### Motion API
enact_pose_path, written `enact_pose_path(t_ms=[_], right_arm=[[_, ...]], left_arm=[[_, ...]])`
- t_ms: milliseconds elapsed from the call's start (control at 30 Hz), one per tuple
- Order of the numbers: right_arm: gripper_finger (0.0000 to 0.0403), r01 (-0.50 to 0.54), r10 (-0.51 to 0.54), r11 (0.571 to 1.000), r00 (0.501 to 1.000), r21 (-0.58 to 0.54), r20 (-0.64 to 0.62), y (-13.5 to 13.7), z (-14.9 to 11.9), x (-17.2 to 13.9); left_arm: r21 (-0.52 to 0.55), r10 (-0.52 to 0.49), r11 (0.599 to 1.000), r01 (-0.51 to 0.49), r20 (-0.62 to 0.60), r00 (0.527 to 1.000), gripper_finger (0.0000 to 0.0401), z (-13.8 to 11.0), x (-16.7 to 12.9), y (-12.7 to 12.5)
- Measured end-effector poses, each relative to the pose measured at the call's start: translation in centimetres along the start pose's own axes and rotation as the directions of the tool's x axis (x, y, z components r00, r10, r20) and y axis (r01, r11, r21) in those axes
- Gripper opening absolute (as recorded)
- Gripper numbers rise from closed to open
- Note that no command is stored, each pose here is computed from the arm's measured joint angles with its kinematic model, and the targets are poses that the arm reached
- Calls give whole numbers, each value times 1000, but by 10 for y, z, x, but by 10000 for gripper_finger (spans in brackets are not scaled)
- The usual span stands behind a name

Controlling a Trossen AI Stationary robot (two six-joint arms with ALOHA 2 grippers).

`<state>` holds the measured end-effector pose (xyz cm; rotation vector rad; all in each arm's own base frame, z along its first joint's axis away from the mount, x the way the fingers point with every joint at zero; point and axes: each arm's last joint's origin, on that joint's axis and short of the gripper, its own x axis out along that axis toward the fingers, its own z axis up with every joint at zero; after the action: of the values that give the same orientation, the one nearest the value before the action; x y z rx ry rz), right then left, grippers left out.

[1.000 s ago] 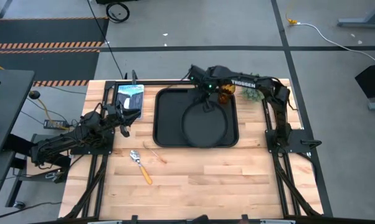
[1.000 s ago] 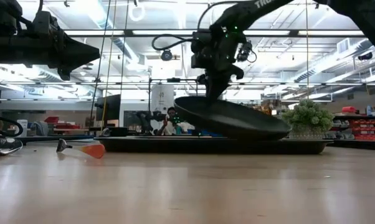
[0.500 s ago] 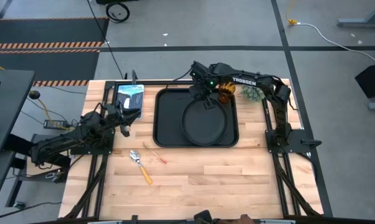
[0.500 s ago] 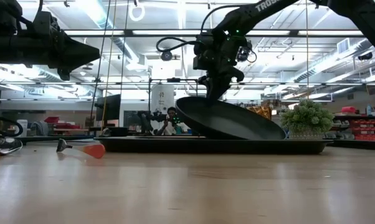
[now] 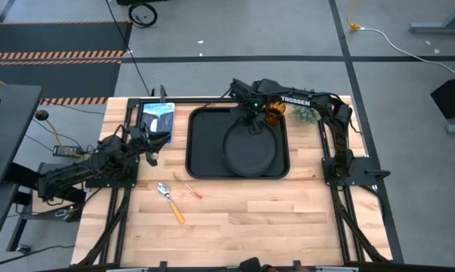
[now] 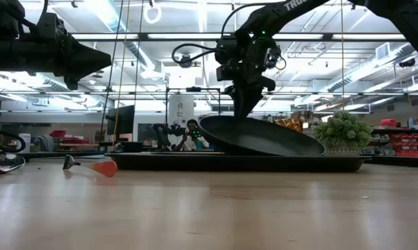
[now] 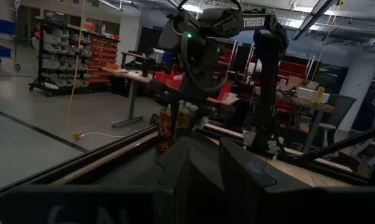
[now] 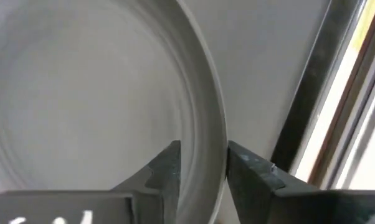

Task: Pick and place plate/cup/fork/spoon on tray
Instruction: Put the black plate at the bottom of the brown cup on the black tray, then put the orange fork to the left of the black plate on the black tray

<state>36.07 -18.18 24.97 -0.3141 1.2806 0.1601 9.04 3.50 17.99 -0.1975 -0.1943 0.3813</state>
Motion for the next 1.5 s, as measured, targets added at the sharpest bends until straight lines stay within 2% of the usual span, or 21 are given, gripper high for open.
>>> enact_pose_path(t_ms=[167, 433, 567, 667, 733, 900, 1067, 1233, 1500], right_arm=[[139, 56, -53, 998, 994, 25, -96, 3, -1, 0], [146, 42, -33, 995, 994, 86, -102, 6, -1, -1], [146, 72, -66, 984, 997, 164, -44, 8, 11, -5], [146, 98, -118, 953, 991, 287, 55, 8, 25, -5], [146, 79, -131, 941, 982, 329, 137, 11, 36, -4], [146, 80, -139, 957, 970, 280, 199, 33, 59, 0], [146, 139, -176, 959, 975, 246, 135, 57, 70, -2], [146, 113, -155, 961, 976, 253, 155, 70, 75, 3], [143, 126, -186, 953, 961, 275, 204, 80, 62, 30]], left_arm=[[0, 0, 1000, 0, 0, 1000, 94, 0, 0, 0], [-29, 4, 1000, -5, -20, 1000, 94, -2, 0, 0], [-58, 20, 998, -26, -92, 996, 94, -9, 0, 2], [-73, 22, 997, -30, -119, 993, 94, -11, -1, 2], [-74, 6, 997, -16, -128, 992, 94, -12, -1, 2], [-126, -67, 991, 49, -148, 987, 94, -12, -1, -1], [-147, -120, 985, 87, -234, 965, 94, -11, 1, -8], [-131, -76, 991, 39, -293, 953, 94, -7, 9, -15], [-173, -46, 984, -39, -465, 884, 94, -15, 23, -25]])
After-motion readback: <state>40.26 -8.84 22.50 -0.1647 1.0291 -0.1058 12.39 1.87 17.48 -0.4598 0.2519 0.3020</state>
